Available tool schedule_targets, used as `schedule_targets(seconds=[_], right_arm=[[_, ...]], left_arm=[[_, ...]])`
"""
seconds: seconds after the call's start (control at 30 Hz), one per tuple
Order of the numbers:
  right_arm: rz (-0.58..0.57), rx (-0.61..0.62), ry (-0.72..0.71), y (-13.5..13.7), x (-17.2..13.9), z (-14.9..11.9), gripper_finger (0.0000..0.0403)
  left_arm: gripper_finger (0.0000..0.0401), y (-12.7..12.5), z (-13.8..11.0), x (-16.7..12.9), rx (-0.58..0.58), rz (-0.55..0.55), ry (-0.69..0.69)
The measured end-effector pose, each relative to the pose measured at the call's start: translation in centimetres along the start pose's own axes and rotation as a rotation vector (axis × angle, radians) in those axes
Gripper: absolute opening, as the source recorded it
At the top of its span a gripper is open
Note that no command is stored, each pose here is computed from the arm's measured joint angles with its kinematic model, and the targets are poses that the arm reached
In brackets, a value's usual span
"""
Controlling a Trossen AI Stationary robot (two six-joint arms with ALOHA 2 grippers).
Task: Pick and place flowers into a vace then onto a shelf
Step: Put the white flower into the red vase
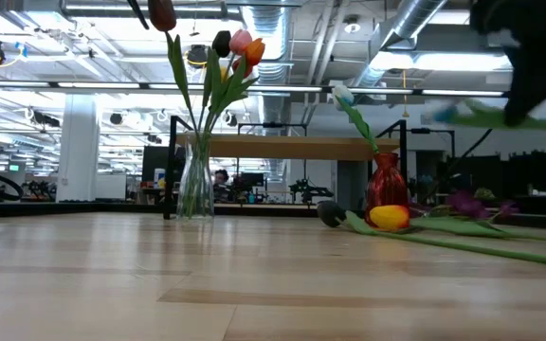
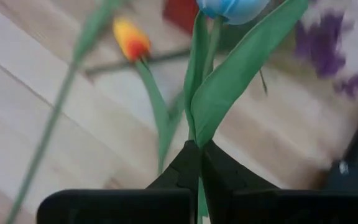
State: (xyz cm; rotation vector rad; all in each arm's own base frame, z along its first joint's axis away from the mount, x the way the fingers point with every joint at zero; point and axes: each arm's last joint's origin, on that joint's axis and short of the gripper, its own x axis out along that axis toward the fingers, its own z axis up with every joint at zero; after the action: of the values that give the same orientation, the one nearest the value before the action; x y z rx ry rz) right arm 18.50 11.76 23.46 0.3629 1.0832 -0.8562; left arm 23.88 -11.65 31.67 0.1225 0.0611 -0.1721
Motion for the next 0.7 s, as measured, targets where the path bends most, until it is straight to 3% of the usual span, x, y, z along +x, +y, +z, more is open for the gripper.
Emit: schedule_targets(seconds=[0.3,0.43,0.57,0.7], right_arm=[[0.143,-0.084,-0.525,2.0,-3.9,1.6,0.0],[0.119,-0.111,-0.806,2.3,-5.8,2.2,0.0],[0.058,-0.117,-1.004,0.7,-7.3,2.2,0.0],[0.08,-0.123,-1.066,-2.0,-8.5,1.7,0.0]], left_arm=[[0.0135,0.0,0.1,0.0,-0.019,0.001,-0.007],[0.0135,0.0,0.3,0.0,-0.026,0.0,-0.028],[0.0135,0.0,0.3,0.0,-0.026,-0.017,-0.03],[0.0135,0.0,0.3,0.0,-0.026,-0.017,-0.03]])
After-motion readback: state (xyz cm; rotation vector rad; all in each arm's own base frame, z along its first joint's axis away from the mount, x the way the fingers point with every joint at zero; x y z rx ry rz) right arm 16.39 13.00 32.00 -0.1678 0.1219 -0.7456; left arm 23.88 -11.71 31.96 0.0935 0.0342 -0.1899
